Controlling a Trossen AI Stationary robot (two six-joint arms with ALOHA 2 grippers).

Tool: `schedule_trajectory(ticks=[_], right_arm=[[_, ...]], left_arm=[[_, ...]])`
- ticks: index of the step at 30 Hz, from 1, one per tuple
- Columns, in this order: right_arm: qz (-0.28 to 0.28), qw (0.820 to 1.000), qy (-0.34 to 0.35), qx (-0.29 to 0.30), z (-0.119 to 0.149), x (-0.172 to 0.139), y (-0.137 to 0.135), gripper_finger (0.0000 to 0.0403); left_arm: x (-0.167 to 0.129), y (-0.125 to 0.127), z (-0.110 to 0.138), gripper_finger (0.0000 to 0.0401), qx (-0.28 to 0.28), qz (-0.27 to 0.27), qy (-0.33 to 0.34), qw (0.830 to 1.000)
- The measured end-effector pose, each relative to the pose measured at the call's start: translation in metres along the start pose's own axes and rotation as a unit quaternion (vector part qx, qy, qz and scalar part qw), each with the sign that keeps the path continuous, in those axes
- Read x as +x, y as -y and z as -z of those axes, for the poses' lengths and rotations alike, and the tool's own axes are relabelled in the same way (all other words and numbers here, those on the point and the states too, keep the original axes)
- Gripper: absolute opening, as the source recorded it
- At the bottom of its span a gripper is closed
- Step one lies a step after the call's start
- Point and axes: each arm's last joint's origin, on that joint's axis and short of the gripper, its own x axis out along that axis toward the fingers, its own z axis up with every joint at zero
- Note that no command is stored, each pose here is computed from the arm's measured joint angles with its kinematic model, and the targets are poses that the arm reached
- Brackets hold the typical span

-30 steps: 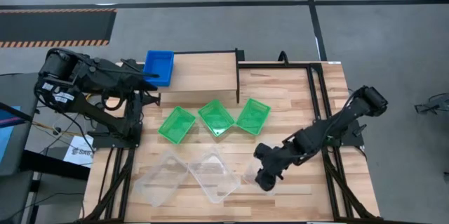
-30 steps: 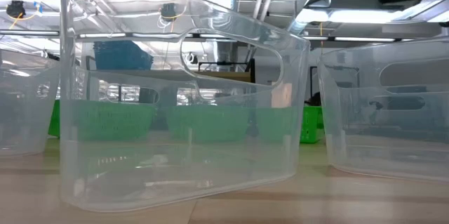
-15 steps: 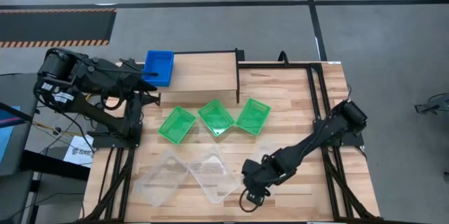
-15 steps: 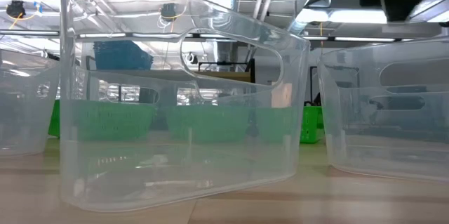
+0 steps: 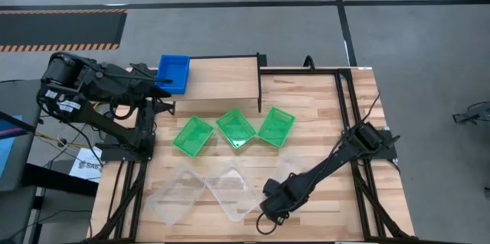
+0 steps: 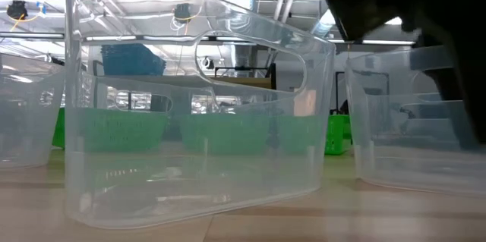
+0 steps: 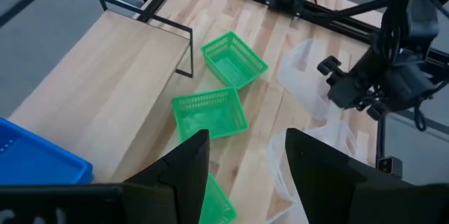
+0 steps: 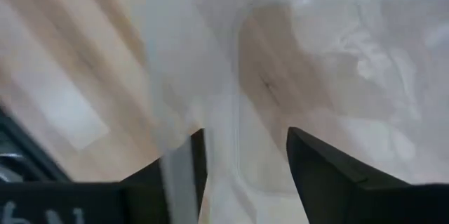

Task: Stack baskets on shelf by color
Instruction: Put the right transparent bin on the shelf

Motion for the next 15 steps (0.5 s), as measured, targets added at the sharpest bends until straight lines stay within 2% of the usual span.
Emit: schedule_trajectory(ticks=[3,5,10,15], right_arm=[[0.011,1.0,-0.008,0.022,0.001,0.012,-0.001,0.0183],[0.01,0.999,-0.013,0.028,0.002,0.013,-0.002,0.0148],[-0.008,0.999,-0.015,0.033,0.005,0.001,-0.003,0.0021],[-0.041,0.998,-0.002,0.051,0.008,-0.033,0.001,0.0007]], left_arm=[[0.0,0.0,0.0,0.0176,0.0,0.0,0.0,1.0],[0.0,0.0,0.0,0.0176,0.0,0.0,0.0,1.0],[0.0,0.0,0.0,0.0176,0.005,0.0,0.0,1.0],[0.0,0.0,0.0,0.0176,0.02,0.0,0.001,1.0]])
